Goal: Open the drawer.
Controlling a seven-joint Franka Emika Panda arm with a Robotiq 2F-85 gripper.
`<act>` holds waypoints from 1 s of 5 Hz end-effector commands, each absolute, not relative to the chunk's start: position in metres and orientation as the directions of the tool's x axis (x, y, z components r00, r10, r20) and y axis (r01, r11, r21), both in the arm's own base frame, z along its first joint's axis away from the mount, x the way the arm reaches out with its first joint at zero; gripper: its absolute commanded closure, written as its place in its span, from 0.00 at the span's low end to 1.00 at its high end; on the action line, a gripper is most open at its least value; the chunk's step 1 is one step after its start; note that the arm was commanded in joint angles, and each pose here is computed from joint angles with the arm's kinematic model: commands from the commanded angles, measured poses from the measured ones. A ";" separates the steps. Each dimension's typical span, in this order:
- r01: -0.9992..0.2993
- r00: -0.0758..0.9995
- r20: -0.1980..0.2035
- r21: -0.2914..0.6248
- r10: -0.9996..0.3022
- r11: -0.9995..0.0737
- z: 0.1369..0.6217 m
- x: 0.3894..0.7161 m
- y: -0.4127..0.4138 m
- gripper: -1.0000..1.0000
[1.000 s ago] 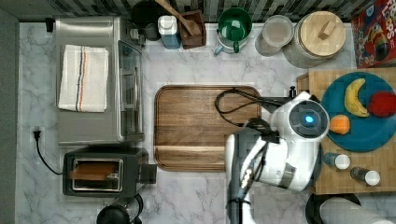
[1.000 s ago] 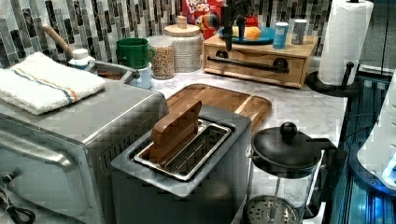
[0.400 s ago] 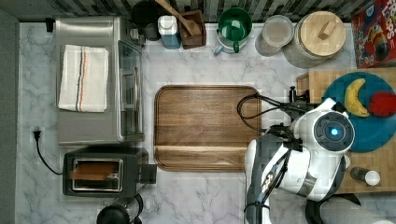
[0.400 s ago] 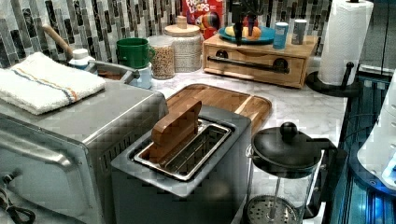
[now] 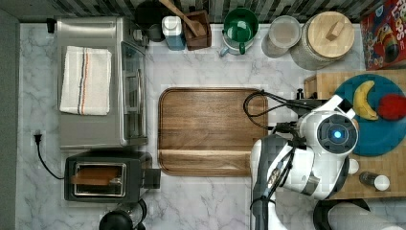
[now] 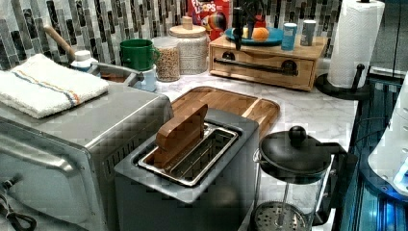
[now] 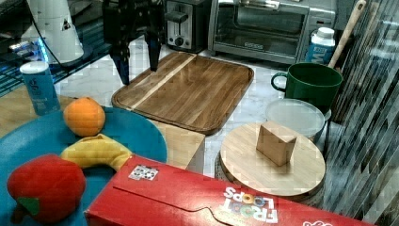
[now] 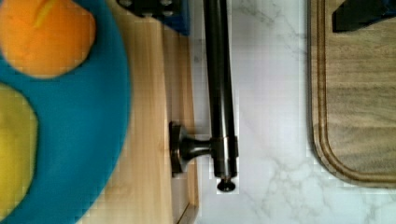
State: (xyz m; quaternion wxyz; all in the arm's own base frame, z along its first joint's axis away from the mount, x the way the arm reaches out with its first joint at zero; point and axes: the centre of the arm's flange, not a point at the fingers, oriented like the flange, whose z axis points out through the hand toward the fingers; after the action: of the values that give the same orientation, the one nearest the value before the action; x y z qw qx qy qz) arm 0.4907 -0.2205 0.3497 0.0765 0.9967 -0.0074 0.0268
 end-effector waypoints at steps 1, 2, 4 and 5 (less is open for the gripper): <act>0.042 0.999 0.025 0.167 0.046 -0.985 0.317 0.499 -0.232 0.00; 0.024 0.999 0.043 0.188 0.032 -0.982 0.304 0.494 -0.240 0.00; 0.020 0.999 0.036 0.164 0.027 -0.986 0.281 0.498 -0.243 0.00; 0.003 1.000 0.022 0.157 0.007 -0.988 0.281 0.500 -0.228 0.00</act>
State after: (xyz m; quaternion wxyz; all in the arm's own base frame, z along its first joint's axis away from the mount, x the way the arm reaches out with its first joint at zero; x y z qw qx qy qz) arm 0.4824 -0.2357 0.2592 0.0691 0.9973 -0.0078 -0.0247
